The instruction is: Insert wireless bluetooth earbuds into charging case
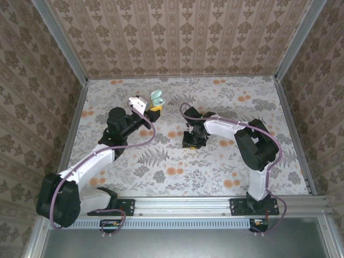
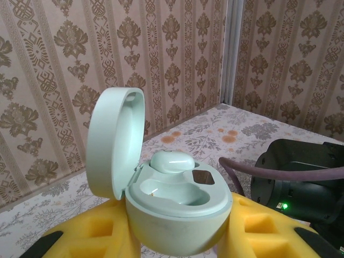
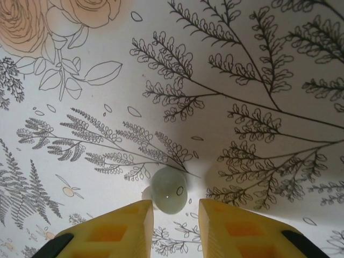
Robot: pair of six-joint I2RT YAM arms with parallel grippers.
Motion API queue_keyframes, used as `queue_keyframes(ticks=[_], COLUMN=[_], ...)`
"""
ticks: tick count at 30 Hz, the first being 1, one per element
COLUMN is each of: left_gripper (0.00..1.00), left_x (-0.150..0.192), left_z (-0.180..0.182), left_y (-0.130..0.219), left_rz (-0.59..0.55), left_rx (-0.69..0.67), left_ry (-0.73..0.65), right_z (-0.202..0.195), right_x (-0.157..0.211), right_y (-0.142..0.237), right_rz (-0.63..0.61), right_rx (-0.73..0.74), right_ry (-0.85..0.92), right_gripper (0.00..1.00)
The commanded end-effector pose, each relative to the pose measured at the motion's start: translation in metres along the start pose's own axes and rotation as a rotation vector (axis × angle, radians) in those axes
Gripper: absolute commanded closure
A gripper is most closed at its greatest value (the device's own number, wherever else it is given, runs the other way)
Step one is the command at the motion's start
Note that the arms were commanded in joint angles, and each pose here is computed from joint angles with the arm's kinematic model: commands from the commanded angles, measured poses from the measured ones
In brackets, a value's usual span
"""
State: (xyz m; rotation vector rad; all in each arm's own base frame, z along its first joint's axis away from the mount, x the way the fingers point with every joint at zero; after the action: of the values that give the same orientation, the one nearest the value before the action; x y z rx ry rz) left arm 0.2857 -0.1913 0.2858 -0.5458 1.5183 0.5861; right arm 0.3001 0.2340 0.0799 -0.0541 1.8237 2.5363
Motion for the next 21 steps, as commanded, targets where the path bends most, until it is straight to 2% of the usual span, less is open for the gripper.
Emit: queue_keyframes(ticks=[1,12,21], left_gripper=[0.70,0.70,0.70], left_x=[-0.004,-0.004,-0.006], left_z=[0.000,0.000,0.001], left_y=[0.001,-0.002,-0.005], left_rz=[-0.005,0.001,0.000], left_rx=[0.011,0.021,0.029], left_ry=[-0.008,-0.001,0.008], right_z=[0.000,-0.002,0.002], right_x=[0.002,-0.003,-0.007], right_y=[-0.008,-0.018,-0.017], right_rz=[0.028,0.033,0.018], right_rx=[-0.009,0.007,0.001], right_ry=[-0.020,-0.023,-0.028], right_gripper=[0.70,0.71,0.76])
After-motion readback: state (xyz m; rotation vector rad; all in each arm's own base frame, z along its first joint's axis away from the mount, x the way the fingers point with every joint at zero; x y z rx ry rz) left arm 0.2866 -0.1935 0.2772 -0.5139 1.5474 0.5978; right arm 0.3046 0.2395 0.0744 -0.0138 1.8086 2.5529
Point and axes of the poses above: each hand's point on the last joint's axis, 136 mm out from that joint toward the fingers, its own y axis back along the fingers, its own z axis along the line the jaws close on, x = y × z, the point moved 6 cm from there along y, back along the fingers, and after that the axes turned 2 degrees about y, right-handed, at the moved point
